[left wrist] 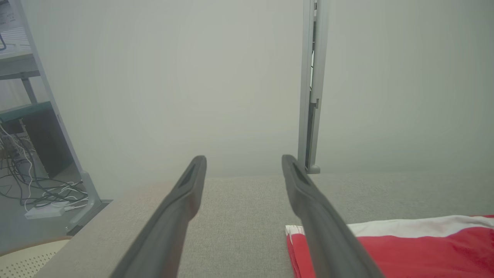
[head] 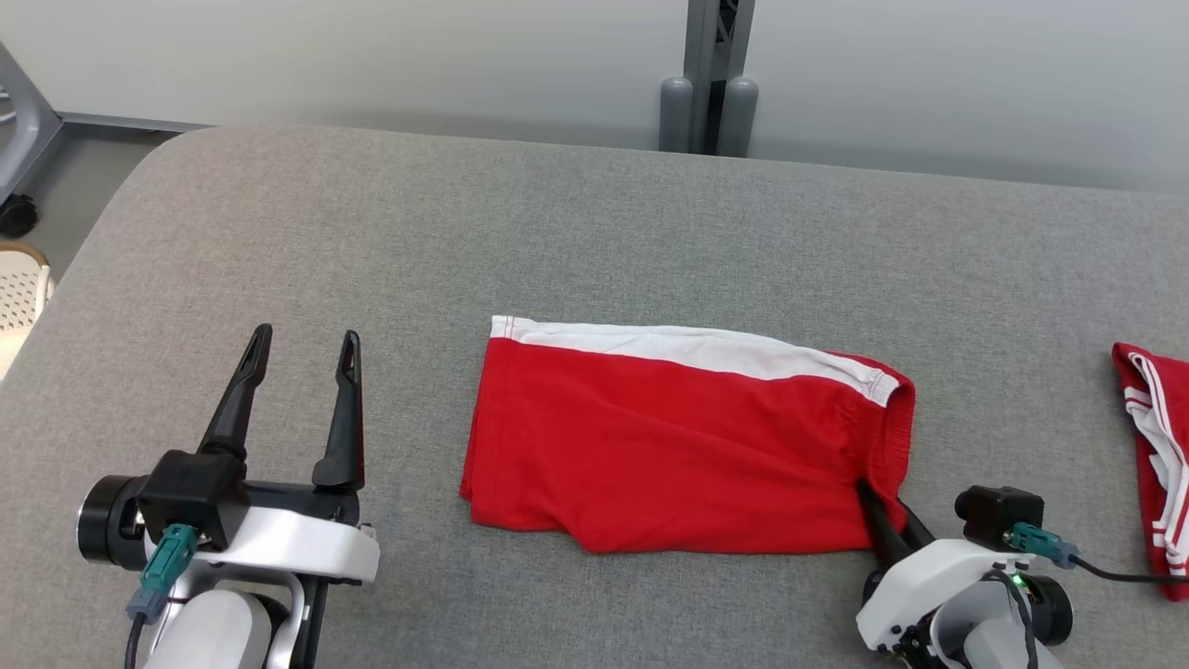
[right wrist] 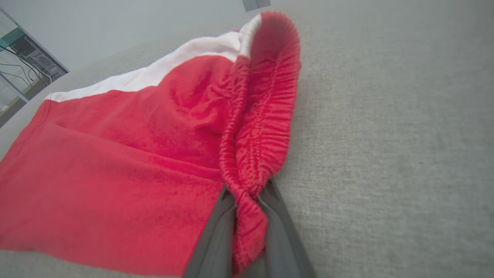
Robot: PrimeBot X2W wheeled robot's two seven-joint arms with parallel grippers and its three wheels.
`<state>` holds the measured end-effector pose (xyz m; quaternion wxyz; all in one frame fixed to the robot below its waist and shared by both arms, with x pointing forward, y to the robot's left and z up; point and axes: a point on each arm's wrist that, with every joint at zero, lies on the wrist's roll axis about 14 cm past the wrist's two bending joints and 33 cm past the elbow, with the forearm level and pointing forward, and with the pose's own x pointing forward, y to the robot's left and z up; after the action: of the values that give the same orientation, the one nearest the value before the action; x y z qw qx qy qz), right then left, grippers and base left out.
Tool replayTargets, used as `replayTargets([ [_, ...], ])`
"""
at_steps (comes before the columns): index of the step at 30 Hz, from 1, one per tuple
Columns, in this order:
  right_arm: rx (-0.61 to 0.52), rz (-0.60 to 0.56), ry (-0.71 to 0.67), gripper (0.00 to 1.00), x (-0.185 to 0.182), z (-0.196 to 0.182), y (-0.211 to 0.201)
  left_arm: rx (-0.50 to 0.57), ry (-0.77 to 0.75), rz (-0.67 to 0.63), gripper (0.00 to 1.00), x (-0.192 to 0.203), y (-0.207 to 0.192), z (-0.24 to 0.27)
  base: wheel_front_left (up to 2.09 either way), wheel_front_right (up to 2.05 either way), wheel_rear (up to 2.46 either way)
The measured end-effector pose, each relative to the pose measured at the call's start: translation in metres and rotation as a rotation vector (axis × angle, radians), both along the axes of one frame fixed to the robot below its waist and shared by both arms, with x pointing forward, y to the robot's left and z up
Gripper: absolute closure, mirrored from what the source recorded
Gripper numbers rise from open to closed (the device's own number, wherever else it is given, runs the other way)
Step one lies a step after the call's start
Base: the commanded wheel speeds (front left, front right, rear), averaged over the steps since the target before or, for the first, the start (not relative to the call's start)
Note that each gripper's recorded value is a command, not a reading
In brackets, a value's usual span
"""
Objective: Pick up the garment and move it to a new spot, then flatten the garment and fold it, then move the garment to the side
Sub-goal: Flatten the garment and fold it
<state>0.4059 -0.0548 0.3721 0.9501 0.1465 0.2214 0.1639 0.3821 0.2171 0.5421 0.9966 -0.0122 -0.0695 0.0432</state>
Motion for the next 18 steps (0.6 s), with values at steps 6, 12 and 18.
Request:
replayTargets([
  [6, -0.007, -0.11, -0.025, 1.0, 0.0, 0.003, -0.039, -0.002, -0.014, -0.017, 0.0, 0.003, -0.006, 0.004, 0.0, 0.0, 0.0],
  [12, -0.05, -0.238, -0.026, 1.0, -0.011, -0.002, -0.095, -0.007, -0.016, -0.056, 0.0, 0.01, -0.02, 0.003, 0.0, 0.0, 0.0],
  [18, -0.006, -0.201, -0.174, 1.0, 0.009, 0.043, -0.075, -0.011, -0.012, -0.093, 0.0, 0.017, -0.032, 0.001, 0.0, 0.0, 0.0],
])
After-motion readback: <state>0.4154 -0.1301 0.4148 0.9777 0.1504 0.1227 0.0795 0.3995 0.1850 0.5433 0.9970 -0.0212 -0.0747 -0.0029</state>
